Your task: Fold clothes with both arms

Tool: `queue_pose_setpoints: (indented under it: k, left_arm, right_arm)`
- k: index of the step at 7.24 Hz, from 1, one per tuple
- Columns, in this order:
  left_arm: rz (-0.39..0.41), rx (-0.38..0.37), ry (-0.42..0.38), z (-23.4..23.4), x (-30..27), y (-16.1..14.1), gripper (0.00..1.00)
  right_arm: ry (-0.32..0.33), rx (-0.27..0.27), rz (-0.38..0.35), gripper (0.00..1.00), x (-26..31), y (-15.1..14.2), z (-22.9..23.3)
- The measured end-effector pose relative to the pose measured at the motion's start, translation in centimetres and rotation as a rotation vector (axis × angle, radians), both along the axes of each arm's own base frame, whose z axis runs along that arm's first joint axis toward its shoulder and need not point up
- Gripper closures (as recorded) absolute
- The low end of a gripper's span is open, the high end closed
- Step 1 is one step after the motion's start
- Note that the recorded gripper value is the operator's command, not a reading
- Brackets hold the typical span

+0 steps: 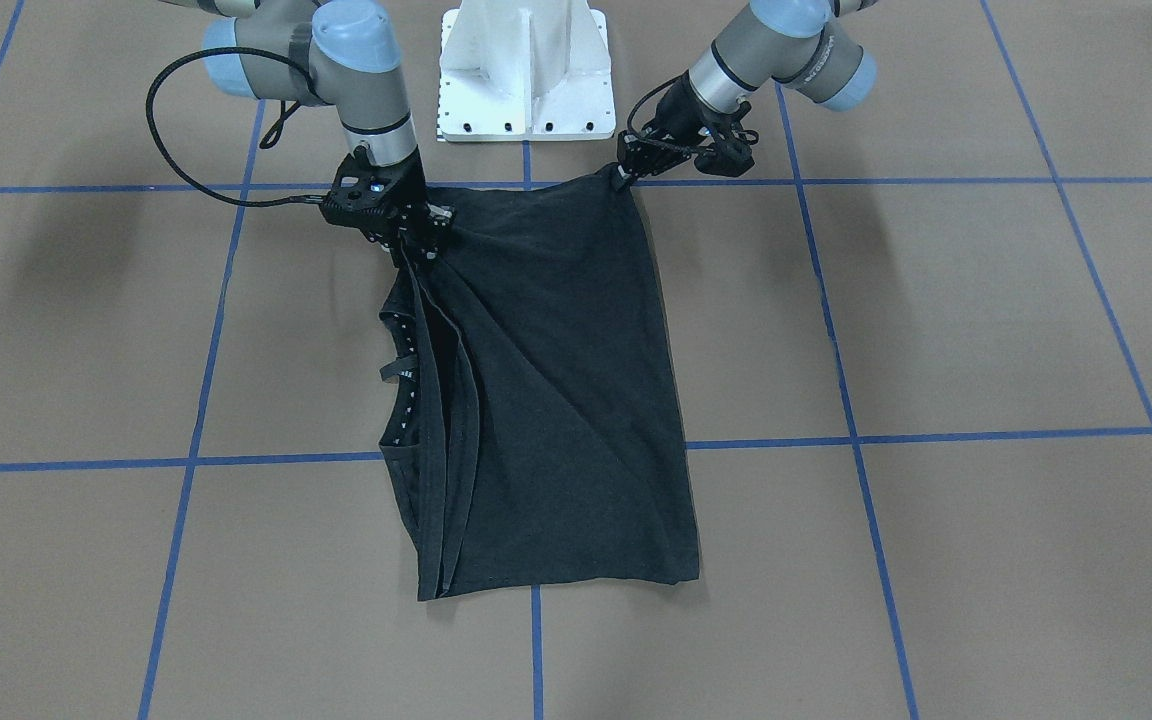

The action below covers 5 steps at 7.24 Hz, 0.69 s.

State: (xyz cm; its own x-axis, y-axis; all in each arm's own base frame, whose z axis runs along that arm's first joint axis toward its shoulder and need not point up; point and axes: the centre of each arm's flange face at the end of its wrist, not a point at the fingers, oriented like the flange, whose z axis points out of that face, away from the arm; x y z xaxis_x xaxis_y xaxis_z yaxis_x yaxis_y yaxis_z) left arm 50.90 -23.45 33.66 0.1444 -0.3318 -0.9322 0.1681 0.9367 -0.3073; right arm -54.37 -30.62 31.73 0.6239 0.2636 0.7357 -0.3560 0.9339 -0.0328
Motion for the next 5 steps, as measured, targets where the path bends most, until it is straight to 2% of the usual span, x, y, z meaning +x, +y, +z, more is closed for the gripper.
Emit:
queue_pose_setpoints:
  k: [1,5]
  left_arm:
    - [0.000,0.000,0.000,0.02,0.00,0.00,1.00]
    - [0.000,0.000,-0.002,0.13,-0.01,0.00,1.00]
  right_arm:
    - [0.000,0.000,-0.001,1.00,-0.02,0.00,-0.01]
    - [-0.009,0.003,-0.006,1.00,0.08,0.07,-0.40]
